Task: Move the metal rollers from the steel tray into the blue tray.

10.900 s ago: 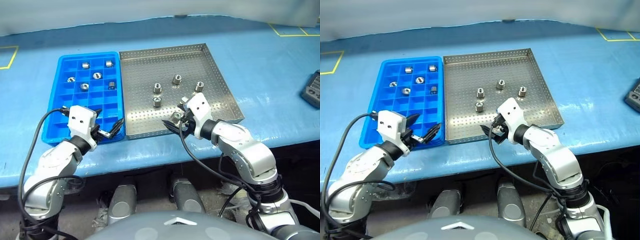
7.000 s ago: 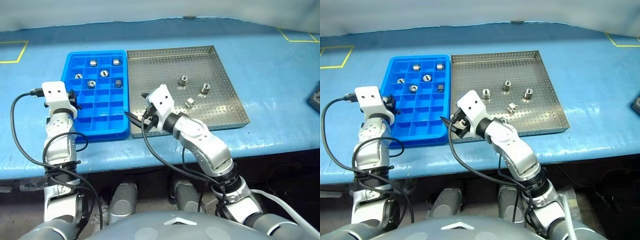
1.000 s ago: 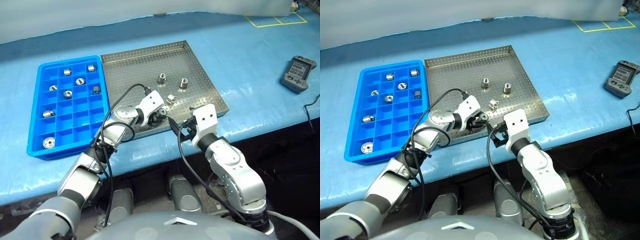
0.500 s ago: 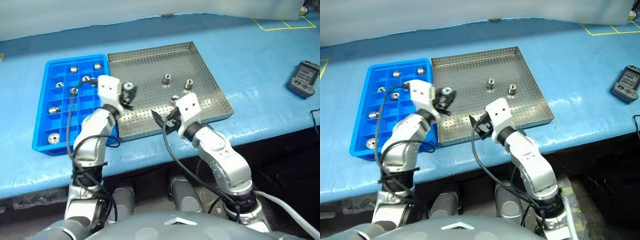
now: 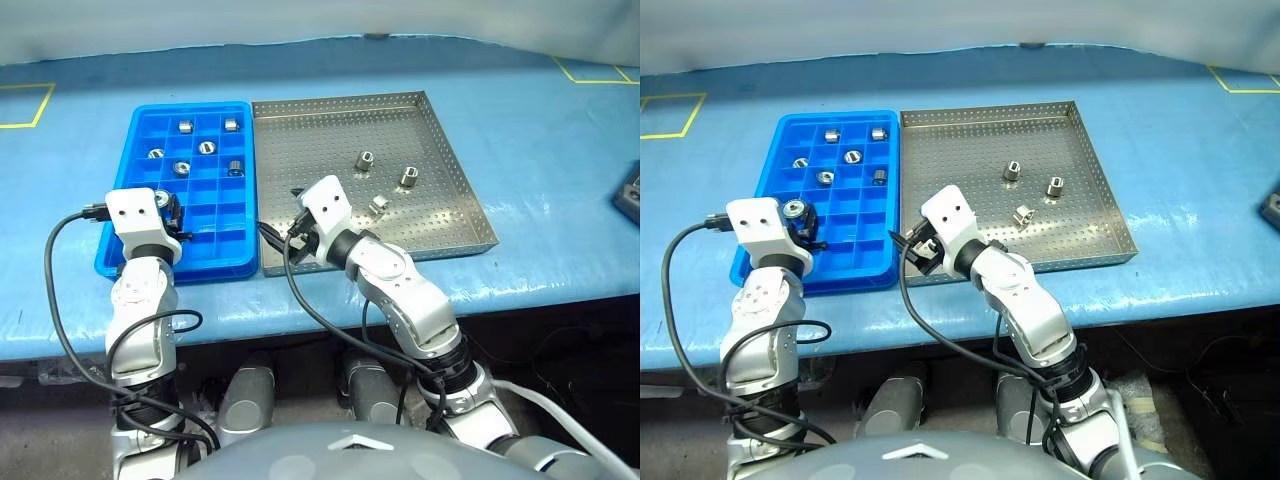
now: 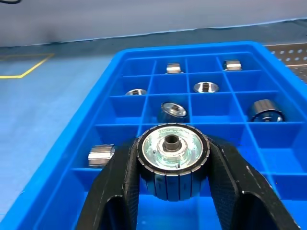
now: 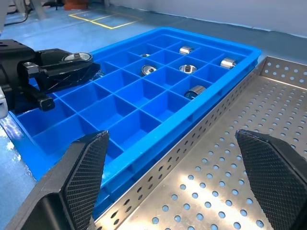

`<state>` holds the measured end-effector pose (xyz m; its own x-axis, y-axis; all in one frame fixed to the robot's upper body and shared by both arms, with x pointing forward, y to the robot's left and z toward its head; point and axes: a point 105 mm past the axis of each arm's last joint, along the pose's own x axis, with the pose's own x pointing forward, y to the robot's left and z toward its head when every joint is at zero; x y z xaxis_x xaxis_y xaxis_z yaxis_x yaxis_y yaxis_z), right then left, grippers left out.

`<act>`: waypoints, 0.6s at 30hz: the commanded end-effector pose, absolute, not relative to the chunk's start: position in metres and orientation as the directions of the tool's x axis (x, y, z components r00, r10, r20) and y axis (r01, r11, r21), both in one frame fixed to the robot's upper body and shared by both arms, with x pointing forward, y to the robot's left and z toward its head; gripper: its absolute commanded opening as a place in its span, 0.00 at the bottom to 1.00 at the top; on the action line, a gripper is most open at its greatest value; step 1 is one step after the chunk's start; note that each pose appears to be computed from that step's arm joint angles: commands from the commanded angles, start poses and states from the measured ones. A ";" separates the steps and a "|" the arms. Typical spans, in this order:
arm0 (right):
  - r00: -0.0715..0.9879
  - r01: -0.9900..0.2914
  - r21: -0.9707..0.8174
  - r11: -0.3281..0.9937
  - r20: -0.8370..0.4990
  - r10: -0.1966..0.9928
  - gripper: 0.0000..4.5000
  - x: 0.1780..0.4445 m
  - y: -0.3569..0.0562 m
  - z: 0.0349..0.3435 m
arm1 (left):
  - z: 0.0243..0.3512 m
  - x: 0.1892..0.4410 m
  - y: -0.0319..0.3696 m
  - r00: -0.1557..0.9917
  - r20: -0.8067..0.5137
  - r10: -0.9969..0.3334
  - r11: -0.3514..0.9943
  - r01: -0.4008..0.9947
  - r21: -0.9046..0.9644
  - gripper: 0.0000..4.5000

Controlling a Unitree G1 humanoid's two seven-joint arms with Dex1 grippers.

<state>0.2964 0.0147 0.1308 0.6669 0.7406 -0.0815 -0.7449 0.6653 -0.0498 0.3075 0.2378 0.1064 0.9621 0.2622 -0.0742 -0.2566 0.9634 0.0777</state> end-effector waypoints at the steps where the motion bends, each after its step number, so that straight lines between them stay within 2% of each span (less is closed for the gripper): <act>1: 0.656 -0.754 -0.064 0.654 -0.023 0.754 1.00 0.294 0.018 0.145 | 0.105 0.306 0.243 0.949 -0.068 0.309 0.949 -0.303 0.085 0.38; 6: 0.670 -0.742 -0.061 0.668 -0.027 0.742 1.00 0.294 0.015 0.143 | 0.087 0.305 0.241 0.942 -0.131 0.310 0.950 -0.300 0.091 0.38; 10: 0.683 -0.730 -0.061 0.681 -0.028 0.730 1.00 0.294 0.011 0.143 | 0.093 0.307 0.232 0.955 -0.103 0.277 0.961 -0.273 0.046 0.67; 14: 0.697 -0.717 -0.060 0.695 -0.030 0.717 1.00 0.295 0.007 0.142 | 0.118 0.311 0.220 0.974 -0.013 0.228 0.973 -0.228 0.024 0.98; 18: 0.717 -0.697 -0.044 0.715 -0.031 0.697 1.00 0.296 0.002 0.141 | 0.137 0.315 0.205 0.987 0.061 0.150 0.988 -0.151 0.016 1.00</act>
